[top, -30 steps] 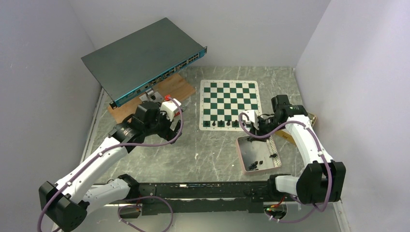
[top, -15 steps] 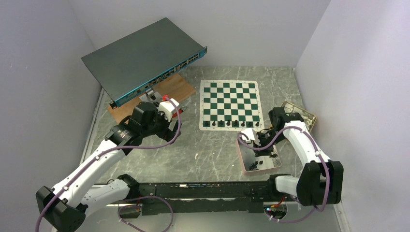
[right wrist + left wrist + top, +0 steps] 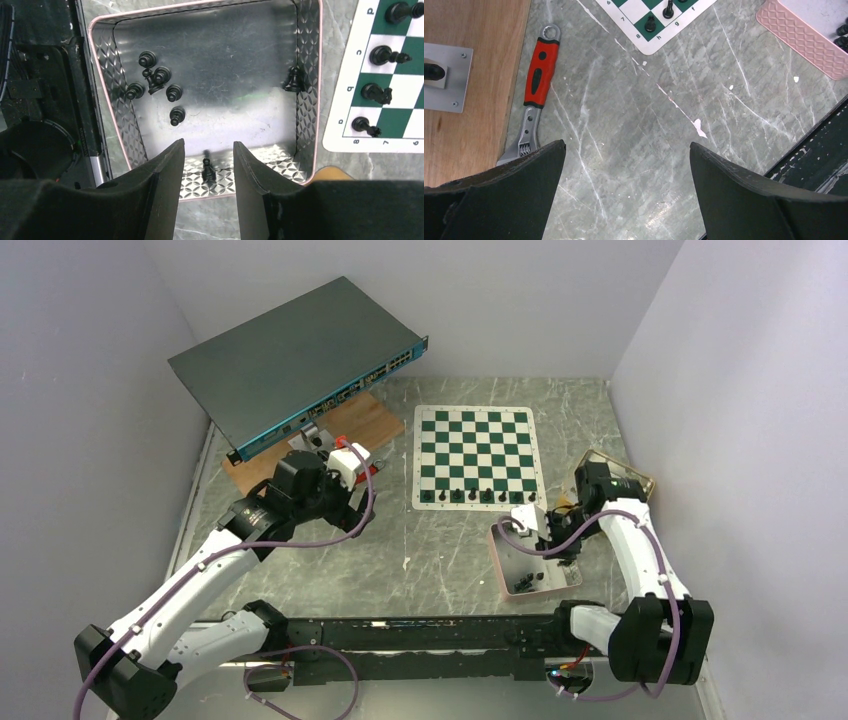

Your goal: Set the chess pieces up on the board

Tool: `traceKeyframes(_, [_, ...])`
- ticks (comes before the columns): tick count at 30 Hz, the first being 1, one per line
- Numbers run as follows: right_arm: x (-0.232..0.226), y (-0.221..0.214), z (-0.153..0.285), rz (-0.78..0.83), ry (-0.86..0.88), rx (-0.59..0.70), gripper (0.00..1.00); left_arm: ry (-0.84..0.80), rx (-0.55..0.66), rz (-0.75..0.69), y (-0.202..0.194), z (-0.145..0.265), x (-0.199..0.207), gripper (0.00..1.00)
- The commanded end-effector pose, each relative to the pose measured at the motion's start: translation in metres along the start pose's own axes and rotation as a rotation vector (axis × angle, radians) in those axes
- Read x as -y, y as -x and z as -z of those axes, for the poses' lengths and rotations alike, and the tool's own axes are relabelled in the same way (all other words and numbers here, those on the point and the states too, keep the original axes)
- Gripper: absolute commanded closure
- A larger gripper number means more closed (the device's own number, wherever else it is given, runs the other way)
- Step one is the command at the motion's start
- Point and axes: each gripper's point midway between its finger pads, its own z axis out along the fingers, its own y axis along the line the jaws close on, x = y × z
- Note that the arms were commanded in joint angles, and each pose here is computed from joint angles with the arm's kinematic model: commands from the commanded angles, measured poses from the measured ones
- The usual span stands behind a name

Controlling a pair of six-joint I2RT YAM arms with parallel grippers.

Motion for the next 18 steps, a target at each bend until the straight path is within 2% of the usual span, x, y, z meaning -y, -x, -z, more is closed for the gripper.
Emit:
traceKeyframes(1, [-0.013,0.009,-0.01,0.046,0.049,0.075,0.57,-0.02,0.05,-0.001,0.009,0.002,0.003,0.0])
traceKeyframes(6, [-0.02,0.007,-0.025,0.046,0.084,0.109,0.57,-0.025,0.048,-0.001,0.009,0.001,0.004,0.0])
traceKeyframes(18, [-0.028,-0.005,-0.051,0.039,0.132,0.101,0.62,-0.02,0.036,0.002,0.007,-0.001,0.002,0.0])
